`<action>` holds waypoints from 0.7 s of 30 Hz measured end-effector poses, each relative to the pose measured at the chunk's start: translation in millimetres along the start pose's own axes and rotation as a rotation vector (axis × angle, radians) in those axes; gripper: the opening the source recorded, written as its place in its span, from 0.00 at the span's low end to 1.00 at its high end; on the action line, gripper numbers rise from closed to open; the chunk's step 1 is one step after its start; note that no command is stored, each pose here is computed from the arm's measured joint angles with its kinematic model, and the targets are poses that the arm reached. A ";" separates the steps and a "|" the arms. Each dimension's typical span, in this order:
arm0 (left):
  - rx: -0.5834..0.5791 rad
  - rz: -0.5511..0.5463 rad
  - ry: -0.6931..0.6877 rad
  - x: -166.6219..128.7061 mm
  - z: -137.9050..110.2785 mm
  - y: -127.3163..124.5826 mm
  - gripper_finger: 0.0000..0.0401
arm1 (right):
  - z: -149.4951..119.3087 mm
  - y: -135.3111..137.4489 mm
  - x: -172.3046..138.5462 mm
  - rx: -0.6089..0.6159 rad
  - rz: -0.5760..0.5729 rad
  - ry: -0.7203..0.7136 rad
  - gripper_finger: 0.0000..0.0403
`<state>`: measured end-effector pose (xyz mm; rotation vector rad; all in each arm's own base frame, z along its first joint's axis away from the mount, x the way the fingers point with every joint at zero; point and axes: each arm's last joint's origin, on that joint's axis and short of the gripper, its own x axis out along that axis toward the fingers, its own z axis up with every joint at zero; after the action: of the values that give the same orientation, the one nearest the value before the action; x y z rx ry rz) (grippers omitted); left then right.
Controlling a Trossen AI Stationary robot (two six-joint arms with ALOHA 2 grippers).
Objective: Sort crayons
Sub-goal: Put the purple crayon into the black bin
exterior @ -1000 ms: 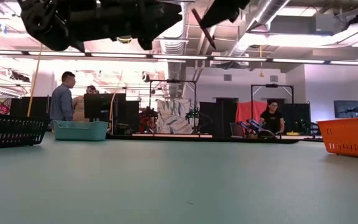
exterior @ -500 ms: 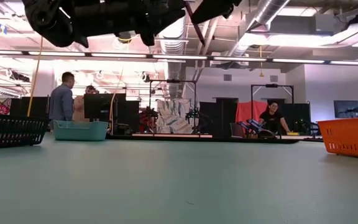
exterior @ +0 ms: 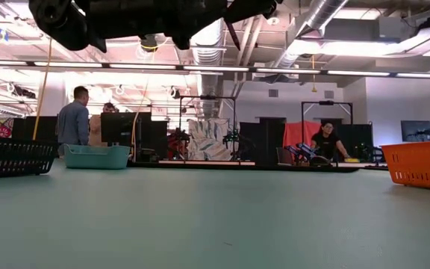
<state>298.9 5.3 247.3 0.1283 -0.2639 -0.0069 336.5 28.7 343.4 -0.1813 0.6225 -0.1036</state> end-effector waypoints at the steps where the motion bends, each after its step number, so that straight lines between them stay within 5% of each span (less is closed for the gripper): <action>1: 0.004 0.000 0.000 0.0 0.0 0.0 0.23 | -0.1 0.0 0.0 -0.001 0.000 0.001 0.00; 8: 0.011 0.000 -0.003 0.0 0.4 -0.2 0.09 | -0.2 0.1 0.0 -0.002 0.003 0.002 0.00; 21: 0.083 -0.064 -0.013 -0.1 0.5 -2.0 0.01 | -0.8 1.4 -0.1 0.014 0.035 0.007 0.01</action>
<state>298.8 3.3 247.6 0.2190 -0.2735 -0.0602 336.0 30.0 342.5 -0.1568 0.6316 -0.0747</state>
